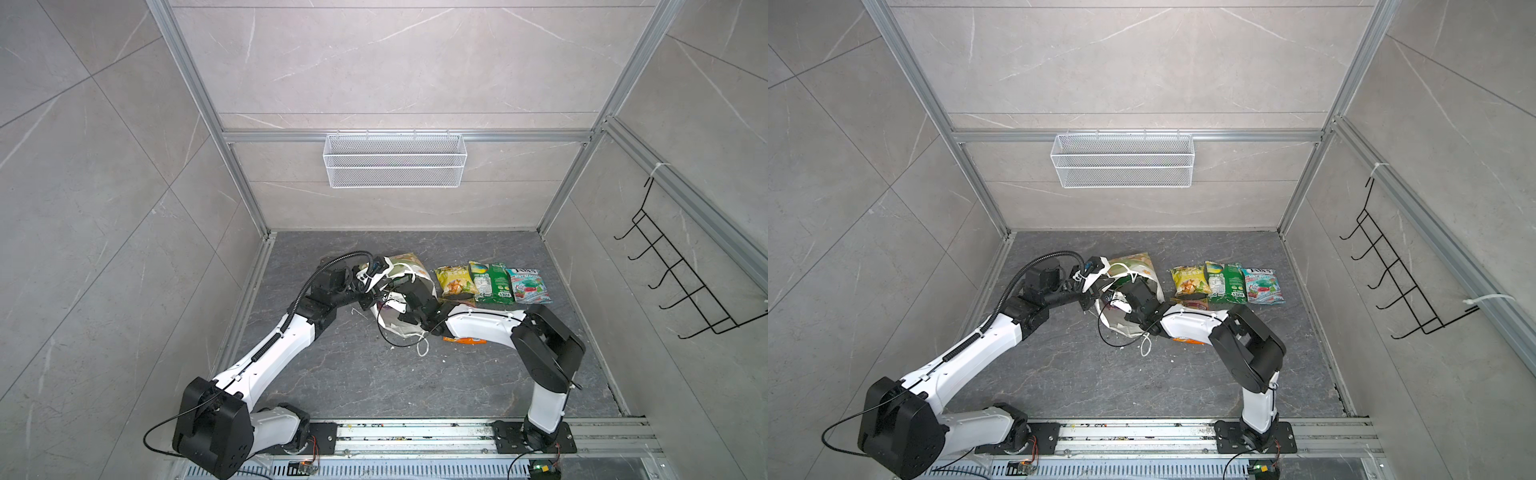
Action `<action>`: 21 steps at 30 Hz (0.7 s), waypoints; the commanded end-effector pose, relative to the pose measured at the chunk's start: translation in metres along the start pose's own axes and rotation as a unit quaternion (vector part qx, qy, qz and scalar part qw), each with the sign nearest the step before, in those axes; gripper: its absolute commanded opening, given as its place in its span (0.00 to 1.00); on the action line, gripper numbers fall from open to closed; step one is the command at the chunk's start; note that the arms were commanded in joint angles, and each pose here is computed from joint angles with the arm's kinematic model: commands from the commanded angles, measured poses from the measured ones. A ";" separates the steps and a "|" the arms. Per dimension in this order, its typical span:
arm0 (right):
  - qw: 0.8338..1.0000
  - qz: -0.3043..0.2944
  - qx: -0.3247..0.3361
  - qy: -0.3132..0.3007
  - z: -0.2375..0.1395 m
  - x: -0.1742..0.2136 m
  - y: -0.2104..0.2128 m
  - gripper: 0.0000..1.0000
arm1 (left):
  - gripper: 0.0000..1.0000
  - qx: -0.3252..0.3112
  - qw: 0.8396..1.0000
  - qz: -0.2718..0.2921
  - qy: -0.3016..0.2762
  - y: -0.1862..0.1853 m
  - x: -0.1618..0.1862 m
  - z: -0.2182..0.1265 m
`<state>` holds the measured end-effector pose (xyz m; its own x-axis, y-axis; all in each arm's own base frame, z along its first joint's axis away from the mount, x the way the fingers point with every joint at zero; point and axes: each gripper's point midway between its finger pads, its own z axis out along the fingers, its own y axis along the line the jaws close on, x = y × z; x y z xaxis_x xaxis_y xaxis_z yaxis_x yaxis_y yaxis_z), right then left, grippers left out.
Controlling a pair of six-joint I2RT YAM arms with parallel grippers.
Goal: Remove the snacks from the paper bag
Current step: 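Grasp the purple FOX'S berries pack inside the paper bag with the right gripper, then lift the purple berries pack up out of the paper bag with the right gripper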
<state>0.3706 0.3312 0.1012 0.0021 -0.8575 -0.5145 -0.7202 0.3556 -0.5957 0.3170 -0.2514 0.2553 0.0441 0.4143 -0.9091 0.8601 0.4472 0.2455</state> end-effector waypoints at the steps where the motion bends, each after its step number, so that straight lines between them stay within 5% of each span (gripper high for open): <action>1: 0.998 0.029 -0.014 -0.047 -0.032 -0.022 -0.005 0.00 | 0.00 -0.016 1.000 0.015 -0.021 0.007 -0.012 -0.003; 21: 0.988 0.070 -0.069 -0.121 -0.124 -0.048 -0.006 0.00 | 0.00 -0.047 0.999 0.008 -0.008 0.021 -0.009 0.001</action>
<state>0.2987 0.3232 0.1824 0.0508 -0.7423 -0.6682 -0.8053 0.3653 -0.4670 0.3261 -0.2470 0.2564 0.0450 0.4253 -0.9039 0.8314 0.4857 0.2700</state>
